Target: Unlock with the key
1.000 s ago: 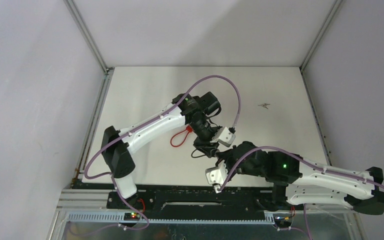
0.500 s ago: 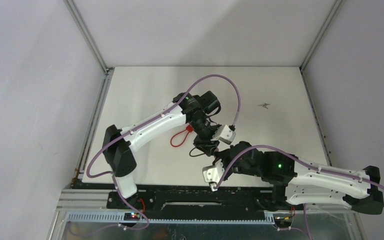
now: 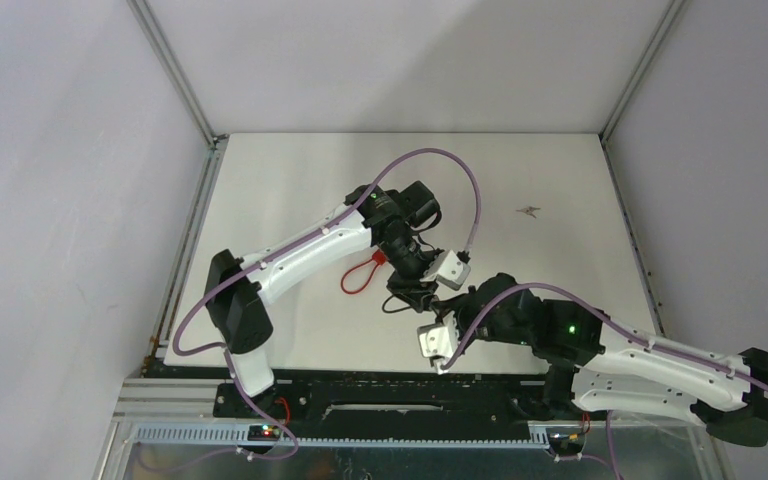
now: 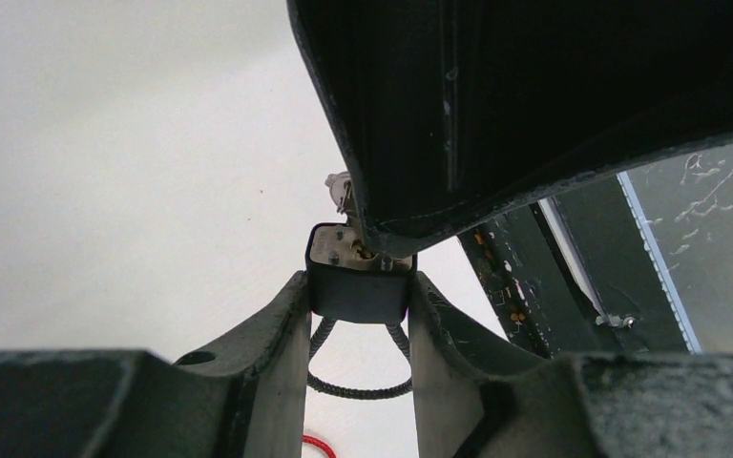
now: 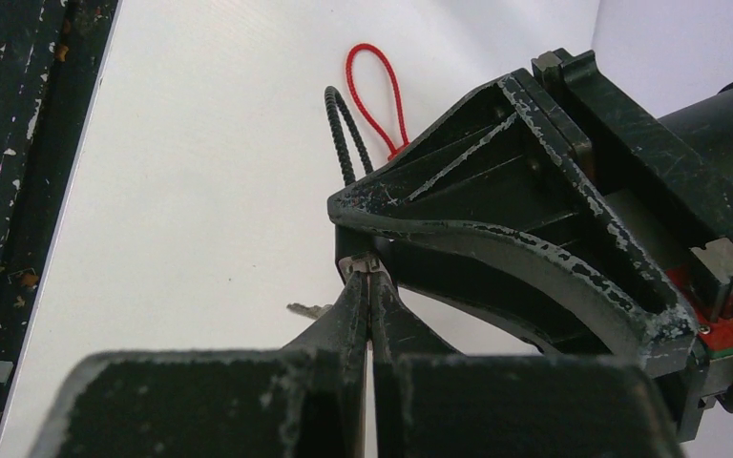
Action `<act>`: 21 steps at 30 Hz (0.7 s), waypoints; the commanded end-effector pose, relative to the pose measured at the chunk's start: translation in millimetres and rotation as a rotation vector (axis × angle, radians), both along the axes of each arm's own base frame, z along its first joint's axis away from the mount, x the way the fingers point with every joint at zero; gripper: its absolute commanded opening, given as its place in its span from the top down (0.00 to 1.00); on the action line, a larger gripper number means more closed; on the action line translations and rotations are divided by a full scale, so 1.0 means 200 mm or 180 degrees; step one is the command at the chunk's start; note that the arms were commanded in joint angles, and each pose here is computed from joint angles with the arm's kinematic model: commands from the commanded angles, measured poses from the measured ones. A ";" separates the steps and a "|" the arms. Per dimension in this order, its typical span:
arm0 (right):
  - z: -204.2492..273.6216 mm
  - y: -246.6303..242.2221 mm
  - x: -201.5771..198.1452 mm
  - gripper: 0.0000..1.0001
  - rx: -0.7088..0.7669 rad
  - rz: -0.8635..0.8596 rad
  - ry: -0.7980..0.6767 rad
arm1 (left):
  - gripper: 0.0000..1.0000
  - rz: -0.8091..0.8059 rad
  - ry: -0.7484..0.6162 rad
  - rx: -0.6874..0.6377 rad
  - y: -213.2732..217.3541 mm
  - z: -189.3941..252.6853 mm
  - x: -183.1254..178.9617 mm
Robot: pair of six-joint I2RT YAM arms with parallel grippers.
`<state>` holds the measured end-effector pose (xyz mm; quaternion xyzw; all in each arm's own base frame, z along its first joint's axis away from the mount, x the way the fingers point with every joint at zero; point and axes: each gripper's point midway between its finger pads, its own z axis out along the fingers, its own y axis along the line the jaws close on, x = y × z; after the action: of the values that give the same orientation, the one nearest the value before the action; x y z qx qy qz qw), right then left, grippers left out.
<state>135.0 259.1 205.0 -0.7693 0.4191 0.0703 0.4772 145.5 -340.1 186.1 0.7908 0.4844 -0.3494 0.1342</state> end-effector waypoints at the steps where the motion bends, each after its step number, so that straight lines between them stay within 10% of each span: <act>1: -0.06 0.00 -0.01 1.00 -0.0099 0.0028 0.0038 | 1.00 -0.0197 0.0120 -0.0670 -0.11 0.28 -0.10; 21: -0.14 0.02 0.00 1.00 -0.0142 -0.0007 -0.0444 | 1.00 -0.0236 0.0401 -0.0701 -0.12 0.31 -0.13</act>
<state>133.7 263.8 198.2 -0.7692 0.3895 0.0270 0.5058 143.2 -333.6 187.3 0.7777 0.4999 -0.3640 0.1125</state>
